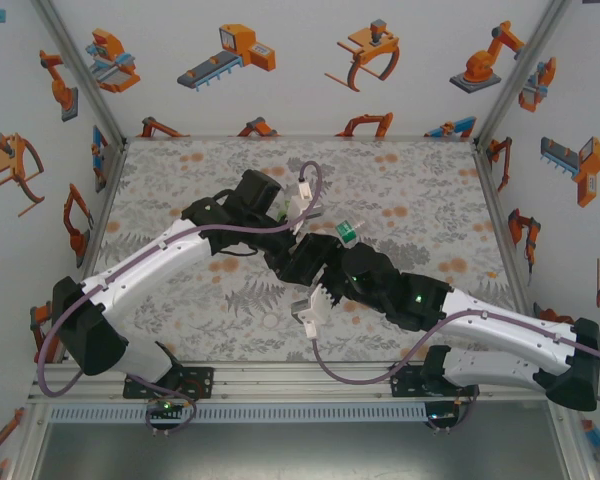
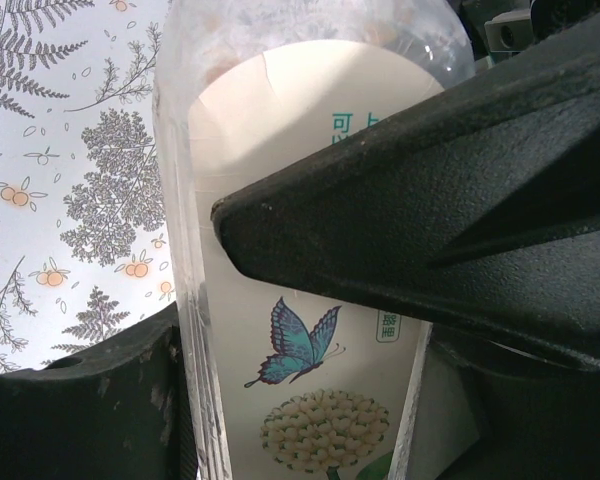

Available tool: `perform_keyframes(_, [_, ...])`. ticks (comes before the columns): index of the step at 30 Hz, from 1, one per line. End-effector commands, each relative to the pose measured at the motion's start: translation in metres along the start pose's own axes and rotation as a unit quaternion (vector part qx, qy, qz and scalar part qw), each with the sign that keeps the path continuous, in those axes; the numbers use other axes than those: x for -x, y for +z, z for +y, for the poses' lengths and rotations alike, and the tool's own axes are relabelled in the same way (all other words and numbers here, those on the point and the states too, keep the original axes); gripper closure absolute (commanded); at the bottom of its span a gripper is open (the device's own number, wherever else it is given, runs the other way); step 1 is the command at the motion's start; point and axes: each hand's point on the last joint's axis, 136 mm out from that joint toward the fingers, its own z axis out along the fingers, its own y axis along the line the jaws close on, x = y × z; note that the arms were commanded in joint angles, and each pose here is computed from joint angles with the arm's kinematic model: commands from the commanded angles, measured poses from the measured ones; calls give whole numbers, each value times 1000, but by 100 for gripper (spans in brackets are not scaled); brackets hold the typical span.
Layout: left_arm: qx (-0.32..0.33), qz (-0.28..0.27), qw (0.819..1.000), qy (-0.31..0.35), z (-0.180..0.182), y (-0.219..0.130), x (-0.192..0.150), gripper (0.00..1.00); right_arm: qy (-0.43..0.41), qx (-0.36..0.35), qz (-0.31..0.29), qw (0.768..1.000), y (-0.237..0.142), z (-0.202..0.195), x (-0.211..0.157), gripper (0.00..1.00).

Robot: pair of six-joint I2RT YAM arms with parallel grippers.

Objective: Screw on the bottle caps

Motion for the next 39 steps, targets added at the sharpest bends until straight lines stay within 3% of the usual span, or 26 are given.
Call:
perform_keyframes(1, [15, -9, 1000, 18, 1, -6, 6, 46, -3, -42, 0, 999, -8, -31, 1, 41])
perform_keyframes(17, [107, -76, 991, 17, 33, -59, 10, 49, 9, -42, 37, 998, -18, -32, -14, 32])
perform_keyframes(30, [234, -151, 960, 20, 60, -115, 14, 57, 127, -32, 54, 990, -20, -22, -21, 30])
perform_keyframes(35, [263, -190, 946, 23, 59, -139, 21, 63, 256, -17, 39, 966, -20, -18, -17, 30])
perform_keyframes(39, [268, -230, 935, 39, 48, -159, 34, 70, 395, 2, 31, 918, -16, -10, -11, 30])
